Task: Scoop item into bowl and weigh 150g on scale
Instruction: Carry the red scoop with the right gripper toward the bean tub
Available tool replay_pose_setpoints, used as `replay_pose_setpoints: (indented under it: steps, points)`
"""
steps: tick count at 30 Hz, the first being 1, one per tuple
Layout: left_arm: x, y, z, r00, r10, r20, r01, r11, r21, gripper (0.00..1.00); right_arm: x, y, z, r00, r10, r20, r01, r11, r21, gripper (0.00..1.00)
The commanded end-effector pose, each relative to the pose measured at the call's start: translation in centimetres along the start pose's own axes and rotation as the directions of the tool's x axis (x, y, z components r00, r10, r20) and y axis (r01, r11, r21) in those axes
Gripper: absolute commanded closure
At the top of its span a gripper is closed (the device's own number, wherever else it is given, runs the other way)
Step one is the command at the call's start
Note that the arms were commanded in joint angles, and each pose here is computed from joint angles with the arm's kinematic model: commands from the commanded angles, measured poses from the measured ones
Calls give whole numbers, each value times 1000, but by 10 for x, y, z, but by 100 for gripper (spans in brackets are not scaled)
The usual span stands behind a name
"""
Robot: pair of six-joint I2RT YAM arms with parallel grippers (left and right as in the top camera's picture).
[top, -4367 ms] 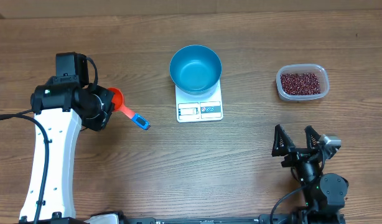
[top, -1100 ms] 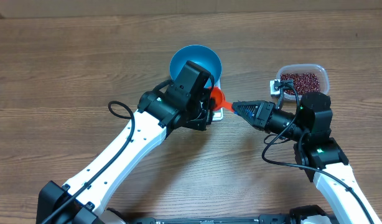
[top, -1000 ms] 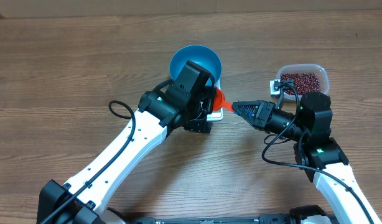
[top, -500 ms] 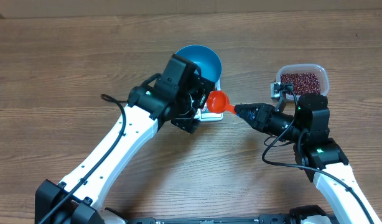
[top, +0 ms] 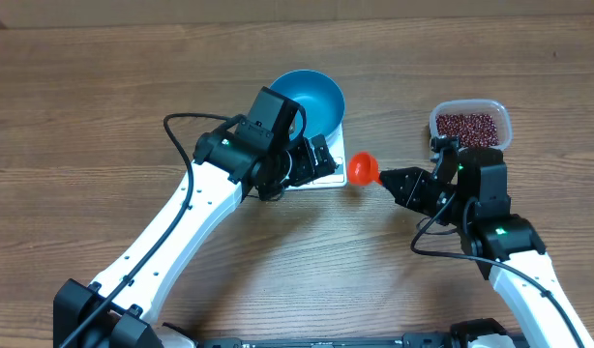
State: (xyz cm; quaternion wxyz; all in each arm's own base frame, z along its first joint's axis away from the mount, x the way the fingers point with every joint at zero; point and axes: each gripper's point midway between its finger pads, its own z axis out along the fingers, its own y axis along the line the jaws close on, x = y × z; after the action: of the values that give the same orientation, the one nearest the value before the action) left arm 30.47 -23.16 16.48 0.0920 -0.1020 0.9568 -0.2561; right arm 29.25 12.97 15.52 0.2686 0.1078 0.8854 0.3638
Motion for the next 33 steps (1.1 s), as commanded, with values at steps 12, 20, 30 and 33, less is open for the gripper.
replay_pose_setpoints:
  steps: [12,20,30,33]
  points:
    - [-26,44,-15,910,408,69,-375,883,-284,0,-74,28,-54,959,-209,190,166,961,223,96]
    - [-27,49,-16,908,414,64,-376,873,-309,49,-100,39,-74,917,-297,265,218,932,290,96]
    - [-28,47,-16,870,491,45,-455,835,-309,92,-88,37,-71,930,-302,207,240,930,279,96]
    - [-28,47,-16,870,491,45,-455,835,-309,96,-88,36,-71,931,-302,206,240,930,279,96]
